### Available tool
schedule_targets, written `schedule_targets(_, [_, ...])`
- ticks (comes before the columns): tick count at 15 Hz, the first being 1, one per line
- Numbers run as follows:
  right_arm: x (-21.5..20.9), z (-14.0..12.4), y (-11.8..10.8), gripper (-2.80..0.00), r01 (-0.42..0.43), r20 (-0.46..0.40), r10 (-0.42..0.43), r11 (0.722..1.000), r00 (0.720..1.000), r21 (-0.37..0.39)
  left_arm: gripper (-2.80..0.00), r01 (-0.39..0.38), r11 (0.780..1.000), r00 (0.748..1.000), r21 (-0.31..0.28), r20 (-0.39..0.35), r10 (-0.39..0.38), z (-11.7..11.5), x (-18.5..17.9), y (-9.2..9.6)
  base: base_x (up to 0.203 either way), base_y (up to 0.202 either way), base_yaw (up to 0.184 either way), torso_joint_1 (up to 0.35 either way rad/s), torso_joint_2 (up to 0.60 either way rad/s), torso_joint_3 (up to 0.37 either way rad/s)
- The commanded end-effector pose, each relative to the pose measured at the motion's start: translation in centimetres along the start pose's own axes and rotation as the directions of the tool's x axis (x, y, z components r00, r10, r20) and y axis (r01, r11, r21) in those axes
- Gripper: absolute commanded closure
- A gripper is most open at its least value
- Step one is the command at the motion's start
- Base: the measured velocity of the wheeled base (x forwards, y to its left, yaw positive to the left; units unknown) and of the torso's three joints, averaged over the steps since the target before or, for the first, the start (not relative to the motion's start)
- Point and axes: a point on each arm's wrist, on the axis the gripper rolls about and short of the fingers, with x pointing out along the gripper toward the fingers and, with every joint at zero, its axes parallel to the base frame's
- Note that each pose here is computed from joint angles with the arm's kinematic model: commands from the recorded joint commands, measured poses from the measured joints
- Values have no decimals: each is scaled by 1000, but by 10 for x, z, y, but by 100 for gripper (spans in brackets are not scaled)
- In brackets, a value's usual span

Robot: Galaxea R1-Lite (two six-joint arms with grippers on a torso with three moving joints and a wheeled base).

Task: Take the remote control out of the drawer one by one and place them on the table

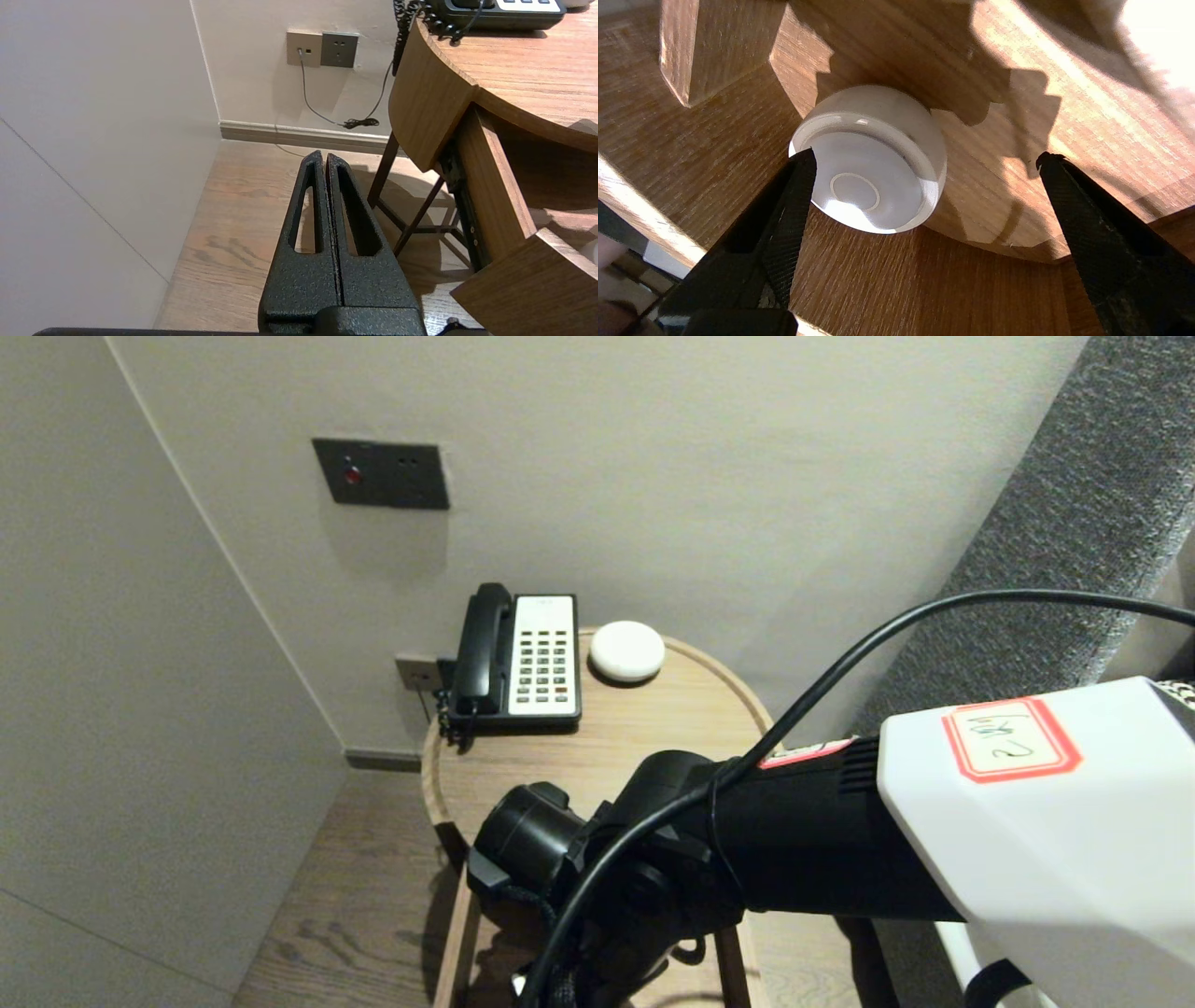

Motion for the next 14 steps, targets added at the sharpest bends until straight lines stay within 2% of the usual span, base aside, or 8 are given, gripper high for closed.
schedule_targets(1, [3,-3,2,-280,3,-15,-3,1000,1000,-7,0,0,1000,1000,0,-1,0,0,0,0,0,0,0,0,0,0])
schedule_targets(4, [5,-7,10,-280,-2,-22,1,999,1000,-34,0,-2,1000,1000,0,-1,2,0,0,0,0,0,0,0,0,0])
schedule_targets(10, [14,-10,14,-280,9,-43,-11,999,999,-41,0,0,1000,1000,0,1,0,0,0,0,0,0,0,0,0,0])
schedule_targets(14, [25,-10,14,-280,57,-42,-59,997,997,-51,0,0,1000,1000,0,-2,0,0,0,0,0,0,0,0,0,0])
